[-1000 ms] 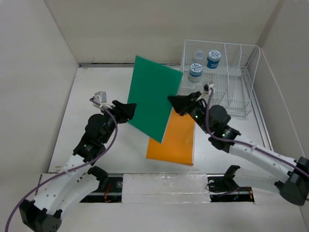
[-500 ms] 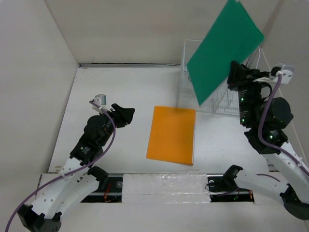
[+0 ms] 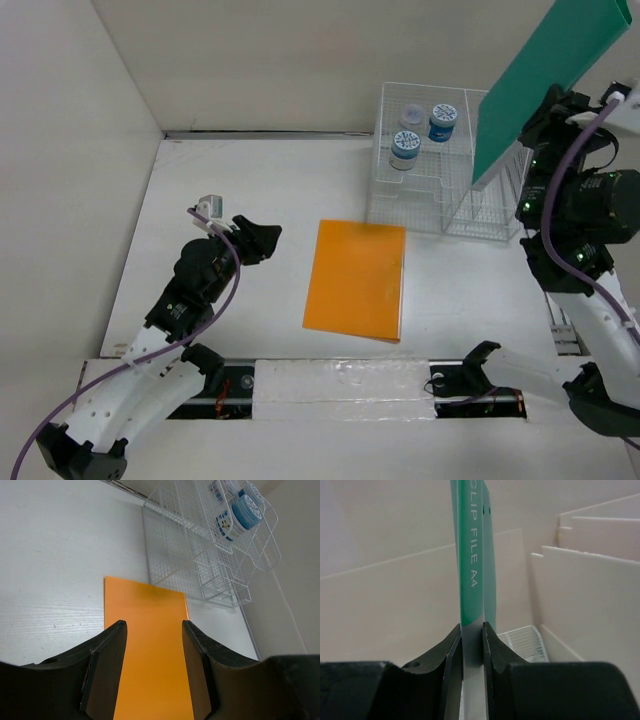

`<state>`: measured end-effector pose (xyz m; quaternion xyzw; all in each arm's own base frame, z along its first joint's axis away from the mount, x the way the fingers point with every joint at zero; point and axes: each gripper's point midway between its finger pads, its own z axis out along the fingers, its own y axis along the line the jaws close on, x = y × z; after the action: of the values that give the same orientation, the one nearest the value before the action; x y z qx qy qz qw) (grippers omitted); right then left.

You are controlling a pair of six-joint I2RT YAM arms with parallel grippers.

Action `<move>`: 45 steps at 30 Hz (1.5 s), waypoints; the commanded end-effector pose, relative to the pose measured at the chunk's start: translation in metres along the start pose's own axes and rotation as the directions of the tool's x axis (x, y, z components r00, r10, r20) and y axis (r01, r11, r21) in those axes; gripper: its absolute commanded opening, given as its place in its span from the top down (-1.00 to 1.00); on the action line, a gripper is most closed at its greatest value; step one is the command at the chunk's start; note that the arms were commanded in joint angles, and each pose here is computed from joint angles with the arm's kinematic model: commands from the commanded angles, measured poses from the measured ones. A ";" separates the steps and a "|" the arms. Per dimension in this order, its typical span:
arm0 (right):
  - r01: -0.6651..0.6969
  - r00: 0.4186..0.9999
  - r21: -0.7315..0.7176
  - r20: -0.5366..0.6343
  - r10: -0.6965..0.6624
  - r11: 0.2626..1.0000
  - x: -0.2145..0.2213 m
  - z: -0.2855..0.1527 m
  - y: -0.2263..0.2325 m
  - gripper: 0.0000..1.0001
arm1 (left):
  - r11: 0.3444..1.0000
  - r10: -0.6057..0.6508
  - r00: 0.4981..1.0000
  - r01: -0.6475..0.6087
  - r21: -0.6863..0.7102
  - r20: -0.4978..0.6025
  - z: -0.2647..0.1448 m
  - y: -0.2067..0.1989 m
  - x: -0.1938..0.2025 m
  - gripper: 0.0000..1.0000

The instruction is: Organize the desk

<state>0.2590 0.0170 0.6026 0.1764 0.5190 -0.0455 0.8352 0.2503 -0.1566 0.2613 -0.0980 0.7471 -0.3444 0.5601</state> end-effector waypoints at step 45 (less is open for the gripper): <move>0.164 0.984 -0.206 -0.031 -0.174 0.965 0.093 0.112 -0.023 1.00 | 0.997 0.015 0.998 -0.010 0.082 -0.062 0.008 -0.013 0.016 0.16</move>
<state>0.4121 -0.0257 0.5076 0.0238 0.6319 -0.0599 0.7724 0.2493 -0.1733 0.2456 -0.0713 0.7645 -0.3609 0.5293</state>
